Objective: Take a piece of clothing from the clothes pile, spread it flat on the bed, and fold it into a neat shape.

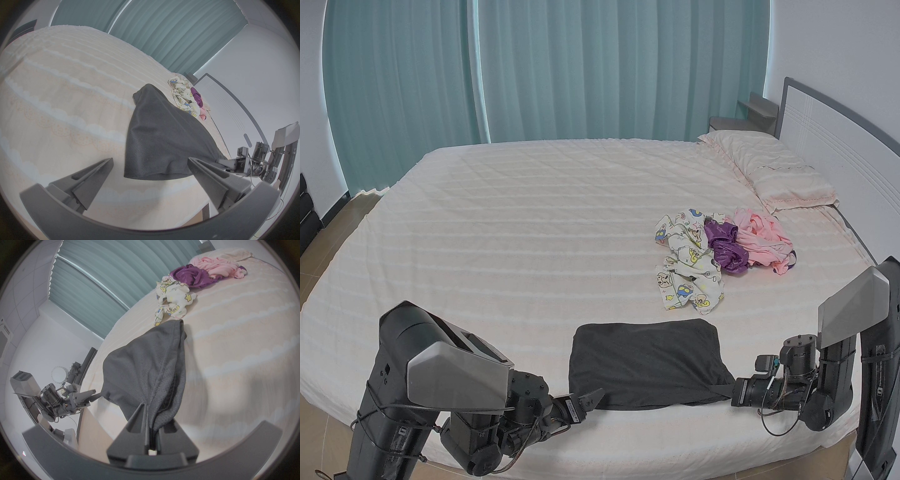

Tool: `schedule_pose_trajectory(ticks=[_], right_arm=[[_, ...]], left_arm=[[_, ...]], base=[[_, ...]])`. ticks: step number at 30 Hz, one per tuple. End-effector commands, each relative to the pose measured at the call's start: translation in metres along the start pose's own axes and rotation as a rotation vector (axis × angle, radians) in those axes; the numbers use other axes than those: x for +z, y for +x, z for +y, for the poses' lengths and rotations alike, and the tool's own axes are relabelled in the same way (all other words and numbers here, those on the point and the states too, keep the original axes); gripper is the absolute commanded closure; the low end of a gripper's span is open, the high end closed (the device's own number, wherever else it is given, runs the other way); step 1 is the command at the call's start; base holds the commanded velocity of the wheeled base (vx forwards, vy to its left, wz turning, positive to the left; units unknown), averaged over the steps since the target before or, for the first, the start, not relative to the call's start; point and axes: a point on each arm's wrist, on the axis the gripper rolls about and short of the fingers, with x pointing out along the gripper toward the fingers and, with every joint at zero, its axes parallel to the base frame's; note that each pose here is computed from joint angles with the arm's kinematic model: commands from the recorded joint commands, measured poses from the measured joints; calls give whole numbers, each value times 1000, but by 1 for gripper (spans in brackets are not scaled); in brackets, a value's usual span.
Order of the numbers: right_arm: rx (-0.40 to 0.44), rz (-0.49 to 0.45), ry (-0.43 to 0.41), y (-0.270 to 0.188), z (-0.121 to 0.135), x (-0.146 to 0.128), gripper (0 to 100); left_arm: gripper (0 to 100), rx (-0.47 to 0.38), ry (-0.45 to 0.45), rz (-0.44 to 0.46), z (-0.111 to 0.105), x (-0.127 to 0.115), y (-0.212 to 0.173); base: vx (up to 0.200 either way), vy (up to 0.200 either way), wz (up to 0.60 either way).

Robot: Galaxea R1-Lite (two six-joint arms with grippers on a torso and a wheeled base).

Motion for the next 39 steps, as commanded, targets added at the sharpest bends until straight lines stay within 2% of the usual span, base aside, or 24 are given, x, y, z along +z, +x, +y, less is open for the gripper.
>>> schedule_pose_trajectory(ticks=[1,9,10,14,18,22,26,32,35,39], right_arm=[[13,1,-4,-7,4,0,100],[-16,73,-16,-5,-2,-12,100],[-19,76,-21,-5,-2,-12,0],[-28,98,-40,-8,-3,-17,0],[-37,63,-52,-11,-7,-10,0],[-53,-66,-54,-22,-14,17,0],[-43,-148,-45,-21,-22,37,0],[21,-240,147,30,-22,62,0],[-20,-286,156,53,-31,70,0],[-54,-259,175,68,-34,80,0]], left_arm=[[0,-28,-3,-32,-7,7,-4],[0,-47,-10,-69,-12,18,-8],[0,-49,-12,-75,-12,20,-9],[0,-56,-16,-94,-14,25,-9],[0,-51,-21,-102,-12,28,-9],[0,-50,-31,-126,-10,34,-7],[0,-51,-35,-129,-10,35,-6],[0,-46,-41,-138,-9,37,-5],[0,-43,-44,-137,-8,36,-5],[0,-43,-44,-137,-8,36,-5]], base=[[0,0,0],[0,0,0],[0,0,0],[0,0,0],[0,0,0],[0,0,0],[0,0,0],[0,0,0],[0,0,0],[0,0,0]])
